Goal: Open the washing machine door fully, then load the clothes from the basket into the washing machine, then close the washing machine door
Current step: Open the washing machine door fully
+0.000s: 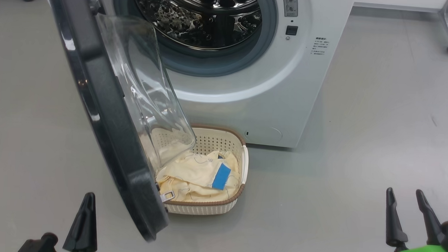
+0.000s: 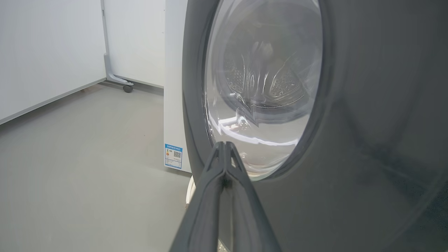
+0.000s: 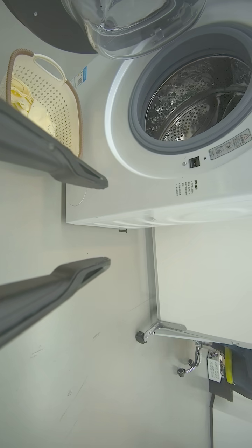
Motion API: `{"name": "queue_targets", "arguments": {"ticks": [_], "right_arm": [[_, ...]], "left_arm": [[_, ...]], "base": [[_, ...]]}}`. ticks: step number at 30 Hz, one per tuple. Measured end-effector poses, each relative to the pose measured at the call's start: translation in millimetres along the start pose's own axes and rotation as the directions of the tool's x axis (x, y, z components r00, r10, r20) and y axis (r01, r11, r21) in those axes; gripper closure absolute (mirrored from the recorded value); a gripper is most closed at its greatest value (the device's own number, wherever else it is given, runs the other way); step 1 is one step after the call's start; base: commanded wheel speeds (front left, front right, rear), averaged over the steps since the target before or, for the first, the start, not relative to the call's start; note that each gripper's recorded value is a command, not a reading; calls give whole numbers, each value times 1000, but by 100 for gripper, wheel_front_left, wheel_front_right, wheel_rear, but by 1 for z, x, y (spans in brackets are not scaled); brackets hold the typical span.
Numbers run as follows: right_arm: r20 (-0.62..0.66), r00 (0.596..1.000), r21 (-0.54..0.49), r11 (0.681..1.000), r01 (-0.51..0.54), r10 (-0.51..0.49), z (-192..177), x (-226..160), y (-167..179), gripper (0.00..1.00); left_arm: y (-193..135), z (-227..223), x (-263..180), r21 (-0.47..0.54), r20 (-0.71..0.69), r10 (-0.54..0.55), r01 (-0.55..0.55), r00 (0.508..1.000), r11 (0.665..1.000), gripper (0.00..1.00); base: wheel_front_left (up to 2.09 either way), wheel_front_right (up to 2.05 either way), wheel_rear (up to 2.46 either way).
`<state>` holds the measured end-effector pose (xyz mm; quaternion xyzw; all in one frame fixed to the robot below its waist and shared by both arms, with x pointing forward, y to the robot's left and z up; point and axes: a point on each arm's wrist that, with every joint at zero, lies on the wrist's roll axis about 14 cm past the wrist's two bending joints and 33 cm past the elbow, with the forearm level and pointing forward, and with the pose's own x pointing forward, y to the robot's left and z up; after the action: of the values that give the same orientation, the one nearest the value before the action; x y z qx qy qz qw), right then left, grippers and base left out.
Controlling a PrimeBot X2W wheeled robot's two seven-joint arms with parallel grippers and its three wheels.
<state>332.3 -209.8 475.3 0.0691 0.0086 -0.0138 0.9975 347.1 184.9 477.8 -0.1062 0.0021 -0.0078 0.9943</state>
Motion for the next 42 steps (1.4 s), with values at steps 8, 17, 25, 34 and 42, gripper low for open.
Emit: {"name": "queue_targets", "arguments": {"ticks": [8, 17, 25, 34, 42], "right_arm": [[-50, 999, -25, 1000, 3, -4, -14, -5, -2, 0], [-58, 998, -24, 1000, 0, -1, -17, 0, -1, 0], [-37, 999, -23, 1000, -16, 15, -11, 5, 4, 0], [-55, 997, -14, 998, -58, 57, -16, 3, 18, 0], [-50, 994, -11, 996, -94, 93, -15, 9, 30, 0]], "left_arm": [[7, -1, 0, 8, -3, 19, -19, 1000, 1000, 100], [74, 56, -3, 20, 172, 273, -280, 947, 960, 100], [62, 137, -5, 78, 415, 223, -278, 882, 957, 100], [-11, 216, -6, 151, 571, -12, -90, 821, 985, 100], [-118, 233, -9, 123, 516, -298, 274, 803, 954, 100]], "base": [[0, 0, 0], [0, 0, 0], [0, 0, 0], [0, 0, 0], [0, 0, 0]]}}
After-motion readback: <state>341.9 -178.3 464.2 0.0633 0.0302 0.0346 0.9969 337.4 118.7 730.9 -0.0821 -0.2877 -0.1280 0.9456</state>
